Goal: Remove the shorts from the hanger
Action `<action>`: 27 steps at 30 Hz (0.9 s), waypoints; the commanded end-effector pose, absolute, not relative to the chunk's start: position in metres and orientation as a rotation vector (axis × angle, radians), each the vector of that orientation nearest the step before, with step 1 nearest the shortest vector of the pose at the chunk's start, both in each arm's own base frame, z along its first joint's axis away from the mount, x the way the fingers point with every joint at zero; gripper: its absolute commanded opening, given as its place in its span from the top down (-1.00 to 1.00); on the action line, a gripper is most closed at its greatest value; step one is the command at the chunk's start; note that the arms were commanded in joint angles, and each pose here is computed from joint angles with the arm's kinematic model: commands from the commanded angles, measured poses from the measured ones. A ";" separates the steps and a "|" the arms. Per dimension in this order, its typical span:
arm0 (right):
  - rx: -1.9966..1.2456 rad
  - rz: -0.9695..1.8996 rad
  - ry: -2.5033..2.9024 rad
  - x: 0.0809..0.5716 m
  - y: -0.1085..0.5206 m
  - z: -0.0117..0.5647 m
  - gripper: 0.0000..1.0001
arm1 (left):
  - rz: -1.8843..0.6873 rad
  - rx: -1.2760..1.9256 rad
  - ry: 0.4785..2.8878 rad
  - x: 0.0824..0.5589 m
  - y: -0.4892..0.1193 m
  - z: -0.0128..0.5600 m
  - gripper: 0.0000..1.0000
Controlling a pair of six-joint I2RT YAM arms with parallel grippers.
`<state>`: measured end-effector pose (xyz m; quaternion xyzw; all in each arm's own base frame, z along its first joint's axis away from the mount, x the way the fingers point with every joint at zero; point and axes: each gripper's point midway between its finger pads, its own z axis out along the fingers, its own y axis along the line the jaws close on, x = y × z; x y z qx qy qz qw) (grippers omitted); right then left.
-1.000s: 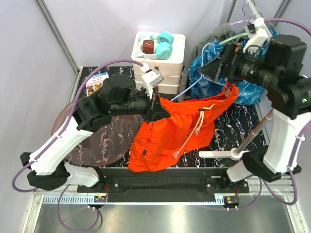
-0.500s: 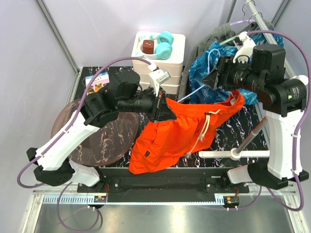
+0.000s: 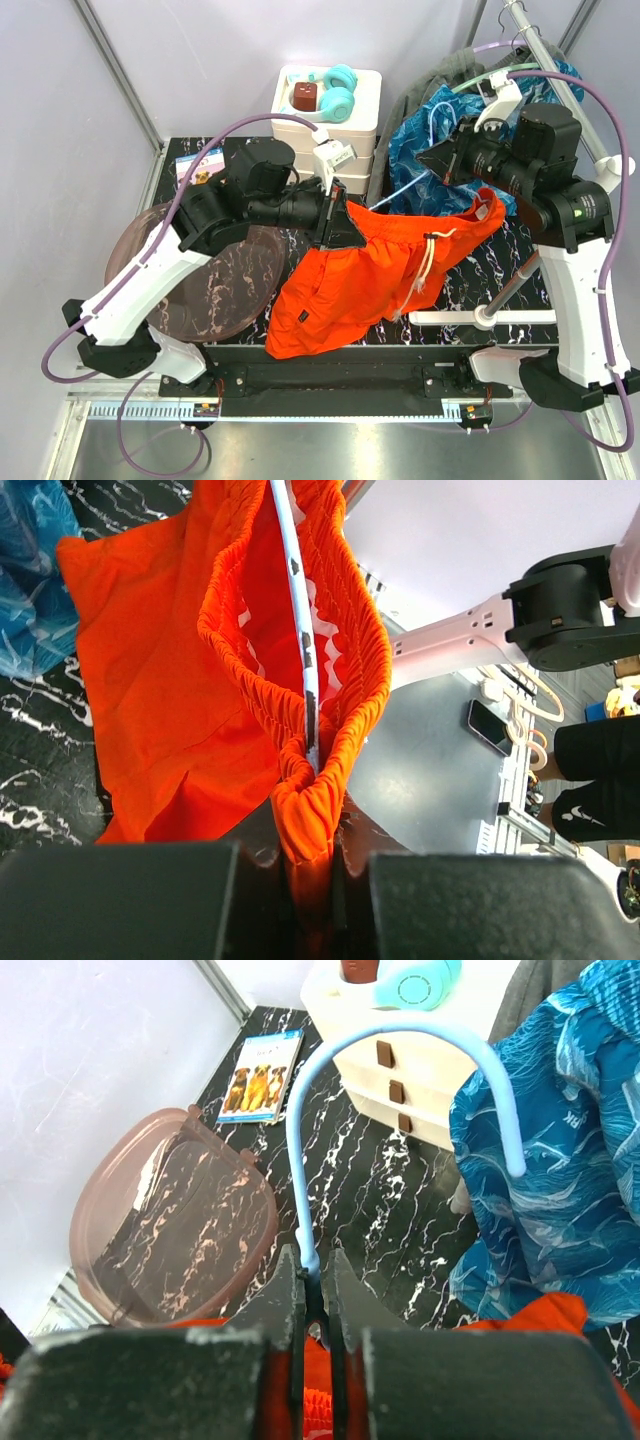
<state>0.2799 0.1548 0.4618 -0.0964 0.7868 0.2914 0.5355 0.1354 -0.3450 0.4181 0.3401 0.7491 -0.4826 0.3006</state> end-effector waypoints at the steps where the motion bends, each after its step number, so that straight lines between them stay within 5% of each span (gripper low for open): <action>1: -0.204 0.693 1.746 0.277 0.152 0.491 1.00 | -1.330 0.872 1.788 0.136 -0.341 0.468 0.50; 3: -0.180 0.681 1.722 0.274 0.147 0.497 1.00 | -1.299 0.843 1.773 0.138 -0.329 0.471 0.14; 6: -0.123 0.652 1.691 0.270 0.137 0.506 1.00 | -1.251 0.814 1.763 0.137 -0.312 0.468 -0.03; 19: 0.050 0.747 1.601 0.239 0.123 0.538 1.00 | -1.217 0.770 1.817 0.136 -0.297 0.411 -0.13; 25: 0.169 0.729 1.587 0.235 0.108 0.538 1.00 | -1.234 0.734 1.842 0.136 -0.296 0.400 0.29; 27: 0.196 0.712 1.572 0.232 0.102 0.540 1.00 | -1.205 0.679 1.849 0.139 -0.286 0.400 0.74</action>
